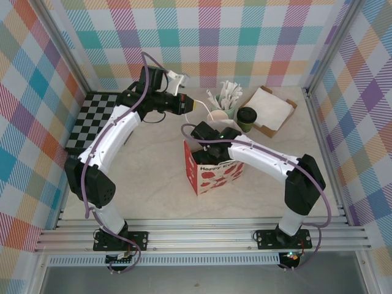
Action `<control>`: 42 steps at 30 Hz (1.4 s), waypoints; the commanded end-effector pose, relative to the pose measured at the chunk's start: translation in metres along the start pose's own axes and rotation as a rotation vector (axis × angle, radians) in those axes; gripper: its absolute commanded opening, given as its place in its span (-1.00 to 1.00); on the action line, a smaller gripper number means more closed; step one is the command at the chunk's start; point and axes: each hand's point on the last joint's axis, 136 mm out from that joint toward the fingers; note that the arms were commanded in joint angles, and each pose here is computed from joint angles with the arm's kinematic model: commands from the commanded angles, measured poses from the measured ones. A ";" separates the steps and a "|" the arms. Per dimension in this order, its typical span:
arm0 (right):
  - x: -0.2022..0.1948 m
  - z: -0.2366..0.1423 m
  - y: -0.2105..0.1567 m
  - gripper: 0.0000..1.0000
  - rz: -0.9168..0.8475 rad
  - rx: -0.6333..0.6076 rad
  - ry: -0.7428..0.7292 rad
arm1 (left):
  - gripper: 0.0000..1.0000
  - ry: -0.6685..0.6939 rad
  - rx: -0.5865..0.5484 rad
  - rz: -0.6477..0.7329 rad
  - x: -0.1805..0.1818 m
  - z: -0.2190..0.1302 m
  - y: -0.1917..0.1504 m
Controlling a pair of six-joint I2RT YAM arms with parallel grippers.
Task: Pack the takeout coffee
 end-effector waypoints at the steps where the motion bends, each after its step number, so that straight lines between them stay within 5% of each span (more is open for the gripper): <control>1: -0.009 -0.026 -0.002 1.00 0.016 0.003 -0.018 | -1.00 -0.043 -0.006 -0.010 0.002 -0.008 0.003; 12: 0.013 -0.135 0.057 1.00 -0.129 -0.286 0.157 | -1.00 -0.008 0.011 -0.027 0.005 -0.010 0.000; 21: -0.040 -0.165 0.080 1.00 -0.166 -0.434 -0.013 | -1.00 -0.057 0.025 0.031 -0.009 -0.012 -0.006; 26: -0.026 -0.170 0.074 0.97 -0.242 -0.463 0.214 | -1.00 -0.106 0.043 0.044 -0.018 -0.011 -0.007; 29: -0.030 -0.158 0.085 0.91 -0.158 -0.489 0.194 | -1.00 -0.124 0.052 0.061 -0.027 -0.007 -0.009; 42: -0.042 -0.204 0.134 0.92 -0.243 -1.028 0.059 | -1.00 -0.083 0.070 0.073 -0.024 0.006 -0.013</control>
Point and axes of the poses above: each hand's point on the last joint's axis, 136 mm out from that joint toward the fingers, its own z axis out along the fingers, its own x axis along the line the jaws close on, y = z × x, and after that the axes turned 13 degrees about -z, right-handed
